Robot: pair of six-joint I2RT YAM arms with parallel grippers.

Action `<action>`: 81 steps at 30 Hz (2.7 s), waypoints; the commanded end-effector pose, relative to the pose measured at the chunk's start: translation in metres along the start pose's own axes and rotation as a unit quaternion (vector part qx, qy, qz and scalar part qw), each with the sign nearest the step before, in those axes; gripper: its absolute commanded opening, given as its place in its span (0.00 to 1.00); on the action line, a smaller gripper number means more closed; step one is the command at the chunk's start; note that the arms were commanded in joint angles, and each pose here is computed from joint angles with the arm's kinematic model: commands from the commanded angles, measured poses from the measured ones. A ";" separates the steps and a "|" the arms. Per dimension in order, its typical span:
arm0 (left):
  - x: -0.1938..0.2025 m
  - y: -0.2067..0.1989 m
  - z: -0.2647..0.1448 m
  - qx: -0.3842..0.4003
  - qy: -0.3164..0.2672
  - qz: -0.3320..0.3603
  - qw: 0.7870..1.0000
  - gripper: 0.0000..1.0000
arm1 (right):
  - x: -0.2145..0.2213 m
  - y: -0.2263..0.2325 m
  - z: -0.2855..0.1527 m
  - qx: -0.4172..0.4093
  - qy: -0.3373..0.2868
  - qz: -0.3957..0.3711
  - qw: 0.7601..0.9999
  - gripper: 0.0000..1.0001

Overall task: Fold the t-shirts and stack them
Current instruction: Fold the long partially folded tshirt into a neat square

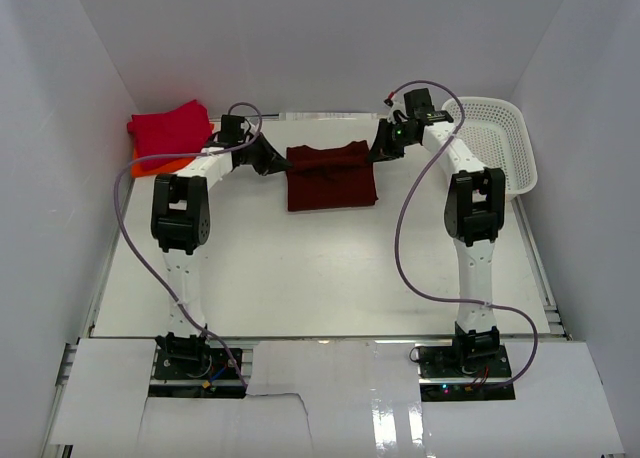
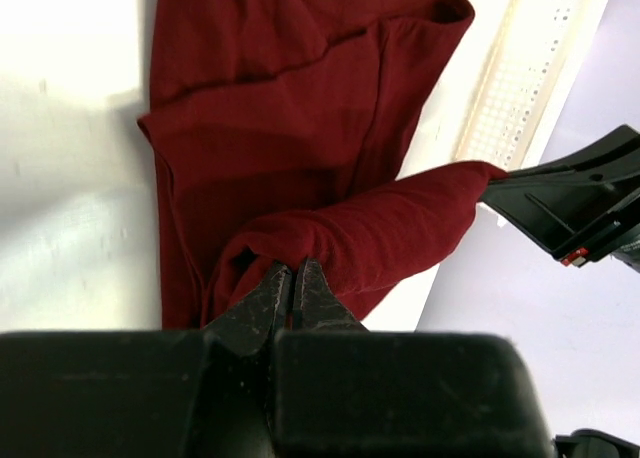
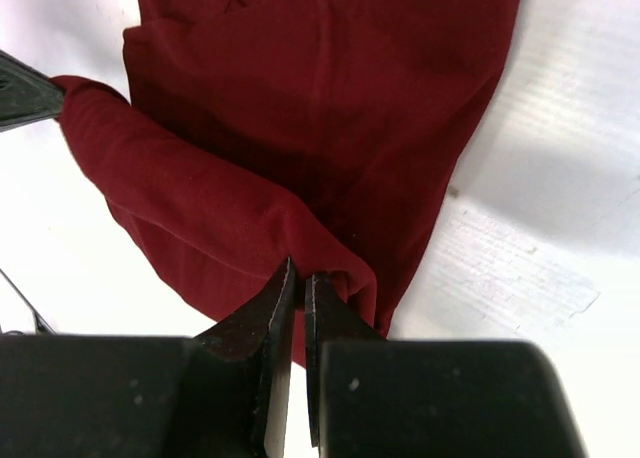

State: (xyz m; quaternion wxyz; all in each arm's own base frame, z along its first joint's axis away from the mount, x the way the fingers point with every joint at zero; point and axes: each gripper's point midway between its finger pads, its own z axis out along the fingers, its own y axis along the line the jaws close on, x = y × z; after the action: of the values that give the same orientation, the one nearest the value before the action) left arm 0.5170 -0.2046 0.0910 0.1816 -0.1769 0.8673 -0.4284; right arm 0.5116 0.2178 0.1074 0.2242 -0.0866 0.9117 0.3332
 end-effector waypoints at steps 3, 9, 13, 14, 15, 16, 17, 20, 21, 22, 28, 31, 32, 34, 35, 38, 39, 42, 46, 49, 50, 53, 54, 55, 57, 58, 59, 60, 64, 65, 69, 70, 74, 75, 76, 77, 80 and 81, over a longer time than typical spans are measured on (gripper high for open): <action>-0.030 -0.018 0.000 0.015 -0.036 0.022 0.999 0.00 | -0.046 -0.001 -0.002 -0.033 -0.072 -0.014 0.997 0.09; -0.037 -0.005 0.017 0.017 -0.045 0.013 0.999 0.00 | -0.058 -0.006 0.017 -0.059 -0.102 -0.019 0.993 0.11; -0.041 0.004 0.025 0.025 -0.066 0.010 0.997 0.00 | -0.059 -0.013 0.033 -0.080 -0.116 -0.013 0.990 0.11; -0.041 0.007 0.027 0.023 -0.069 0.006 0.997 0.00 | -0.059 -0.011 0.037 -0.091 -0.117 -0.013 0.989 0.11; -0.042 0.012 0.030 0.019 -0.073 0.002 0.997 0.00 | -0.055 -0.016 0.046 -0.097 -0.111 -0.006 0.989 0.13; -0.041 0.016 0.032 0.018 -0.075 0.000 0.997 0.01 | -0.057 -0.016 0.049 -0.105 -0.114 -0.002 0.988 0.14; -0.040 0.022 0.036 0.016 -0.071 -0.008 0.997 0.03 | -0.057 -0.016 0.051 -0.110 -0.114 -0.002 0.987 0.16; -0.035 0.033 0.044 0.012 -0.062 -0.018 0.998 0.07 | -0.050 -0.023 0.063 -0.113 -0.109 0.010 0.988 0.18; -0.033 0.039 0.048 0.009 -0.059 -0.020 0.998 0.07 | -0.044 -0.030 0.069 -0.110 -0.103 0.018 0.988 0.17; -0.032 0.042 0.050 0.006 -0.056 -0.021 0.998 0.07 | -0.041 -0.032 0.072 -0.109 -0.100 0.022 0.989 0.16; -0.018 0.065 0.056 -0.022 -0.032 -0.025 0.999 0.06 | 0.005 -0.051 0.089 -0.083 -0.050 0.045 0.994 0.09; -0.006 0.071 0.051 -0.036 -0.025 -0.023 0.999 0.06 | 0.027 -0.054 0.084 -0.065 -0.033 0.047 0.996 0.08; 0.002 0.080 0.050 -0.049 -0.022 -0.028 0.998 0.05 | 0.033 -0.054 0.083 -0.056 -0.029 0.045 0.997 0.08; 0.012 0.080 0.045 -0.059 -0.016 -0.019 0.998 0.04 | 0.045 -0.050 0.075 -0.041 -0.021 0.041 0.998 0.08; 0.017 0.081 0.044 -0.064 -0.013 -0.017 0.998 0.03 | 0.051 -0.047 0.073 -0.038 -0.014 0.039 0.998 0.08; 0.046 0.086 0.036 -0.076 0.008 -0.014 0.997 0.00 | 0.068 -0.038 0.060 -0.021 0.000 0.031 0.999 0.08; 0.068 0.094 0.037 -0.088 0.025 -0.016 0.996 0.00 | 0.076 -0.037 0.058 -0.019 0.007 0.033 0.999 0.08; 0.106 0.096 0.028 -0.105 0.047 0.001 0.993 0.00 | 0.105 -0.029 0.049 -0.014 0.029 0.034 0.999 0.08; 0.149 0.097 0.012 -0.113 0.066 0.011 0.991 0.00 | 0.152 -0.017 0.033 0.001 0.054 0.032 0.998 0.08; 0.175 0.096 -0.006 -0.110 0.073 0.010 0.991 0.00 | 0.183 -0.003 0.017 0.004 0.060 0.031 0.998 0.08; 0.181 0.095 -0.012 -0.108 0.073 0.009 0.991 0.00 | 0.183 0.005 0.009 0.004 0.054 0.023 0.998 0.08; 0.202 0.096 -0.035 -0.104 0.073 0.005 0.992 0.00 | 0.202 0.011 -0.010 0.020 0.061 0.013 0.998 0.08; 0.206 0.095 -0.042 -0.101 0.071 0.006 0.992 0.00 | 0.207 0.012 -0.015 0.023 0.058 0.017 0.998 0.08; 0.205 0.085 -0.053 -0.089 0.059 0.015 0.994 0.00 | 0.229 0.009 -0.020 0.026 0.072 0.028 0.997 0.08; 0.218 0.092 -0.067 -0.101 0.058 0.011 0.993 0.00 | 0.234 0.017 -0.034 0.019 0.055 0.023 0.998 0.08; 0.220 0.090 -0.073 -0.101 0.056 0.013 0.993 0.00 | 0.251 0.014 -0.038 0.025 0.067 0.031 0.997 0.08; 0.217 0.081 -0.082 -0.093 0.042 0.024 0.994 0.00 | 0.251 0.018 -0.045 0.023 0.056 0.026 0.998 0.08; 0.222 0.084 -0.088 -0.101 0.047 0.022 0.993 0.00 | 0.256 0.017 -0.049 0.027 0.056 0.026 0.998 0.08; 0.219 0.075 -0.103 -0.103 0.027 0.041 0.993 0.00 | 0.268 0.022 -0.062 0.030 0.052 0.024 0.998 0.08; 0.217 0.073 -0.105 -0.102 0.025 0.044 0.993 0.00 | 0.268 0.024 -0.064 0.028 0.050 0.021 0.998 0.08; 0.216 0.064 -0.106 -0.091 0.028 0.044 0.995 0.00 | 0.265 0.033 -0.067 0.023 0.048 0.015 0.998 0.08; 0.215 0.060 -0.106 -0.086 0.027 0.046 0.995 0.00 | 0.266 0.035 -0.067 0.022 0.049 0.012 0.998 0.08; 0.210 0.049 -0.111 -0.079 0.019 0.053 0.995 0.00 | 0.257 0.045 -0.073 0.019 0.038 0.004 0.999 0.08; 0.209 0.047 -0.114 -0.078 0.018 0.053 0.995 0.00 | 0.254 0.049 -0.075 0.017 0.035 0.001 0.999 0.08; 0.209 0.043 -0.115 -0.076 0.016 0.055 0.995 0.00 | 0.252 0.051 -0.078 0.017 0.033 0.000 0.999 0.08; 0.206 0.038 -0.117 -0.074 0.014 0.056 0.996 0.00 | 0.250 0.055 -0.083 0.015 0.029 -0.002 0.999 0.08; 0.201 0.018 -0.126 -0.056 0.005 0.066 0.996 0.00 | 0.239 0.070 -0.098 0.009 0.009 -0.015 1.000 0.08; 0.199 0.011 -0.130 -0.050 0.000 0.068 0.996 0.00 | 0.235 0.076 -0.107 0.008 0.001 -0.020 1.000 0.08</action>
State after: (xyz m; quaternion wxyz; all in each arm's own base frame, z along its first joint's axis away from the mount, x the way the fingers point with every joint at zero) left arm 0.2686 -0.2000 0.0810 0.1508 -0.1434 0.9122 -0.3529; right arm 0.2361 0.2023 0.0721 0.1883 -0.0931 0.9250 0.3165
